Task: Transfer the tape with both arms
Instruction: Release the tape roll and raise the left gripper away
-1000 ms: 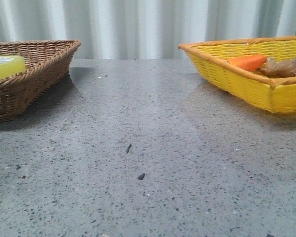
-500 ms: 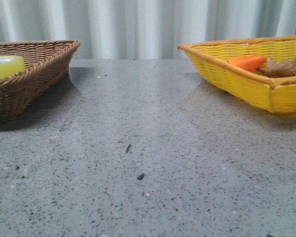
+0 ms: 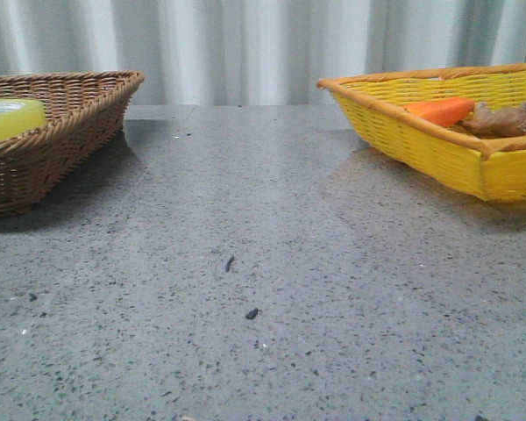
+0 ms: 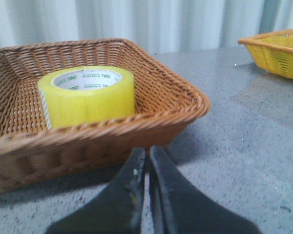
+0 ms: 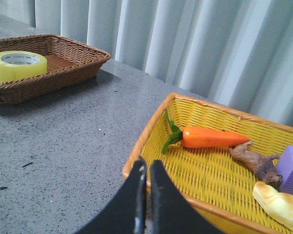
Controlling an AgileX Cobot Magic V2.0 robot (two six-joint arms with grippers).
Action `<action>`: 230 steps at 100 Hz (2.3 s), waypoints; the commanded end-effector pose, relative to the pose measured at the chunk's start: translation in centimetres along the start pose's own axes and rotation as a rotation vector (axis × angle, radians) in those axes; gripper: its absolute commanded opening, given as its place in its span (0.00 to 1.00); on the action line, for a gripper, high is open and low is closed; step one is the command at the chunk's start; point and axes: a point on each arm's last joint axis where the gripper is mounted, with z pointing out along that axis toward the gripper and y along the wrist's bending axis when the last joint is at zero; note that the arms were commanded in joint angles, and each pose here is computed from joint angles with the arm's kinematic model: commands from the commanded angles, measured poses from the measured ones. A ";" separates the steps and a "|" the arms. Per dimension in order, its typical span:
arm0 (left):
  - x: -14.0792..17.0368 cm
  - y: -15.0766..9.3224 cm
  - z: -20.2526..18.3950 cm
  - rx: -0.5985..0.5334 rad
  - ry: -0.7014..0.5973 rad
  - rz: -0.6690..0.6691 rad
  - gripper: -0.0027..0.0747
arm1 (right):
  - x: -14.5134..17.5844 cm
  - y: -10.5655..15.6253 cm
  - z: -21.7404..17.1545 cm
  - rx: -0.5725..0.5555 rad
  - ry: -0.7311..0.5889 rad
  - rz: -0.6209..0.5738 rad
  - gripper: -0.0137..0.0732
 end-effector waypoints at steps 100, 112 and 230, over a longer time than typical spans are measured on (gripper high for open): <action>1.7 1.0 -1.9 -0.211 0.070 -0.027 0.01 | -1.3 -0.3 -0.1 0.016 -0.082 -0.024 0.11; 1.7 1.0 -1.9 -0.211 0.070 -0.027 0.01 | -1.3 -0.3 -0.1 0.016 -0.082 -0.024 0.11; 1.7 1.0 -1.9 -0.211 0.070 -0.027 0.01 | 14.7 1.8 3.3 0.406 0.206 0.203 0.11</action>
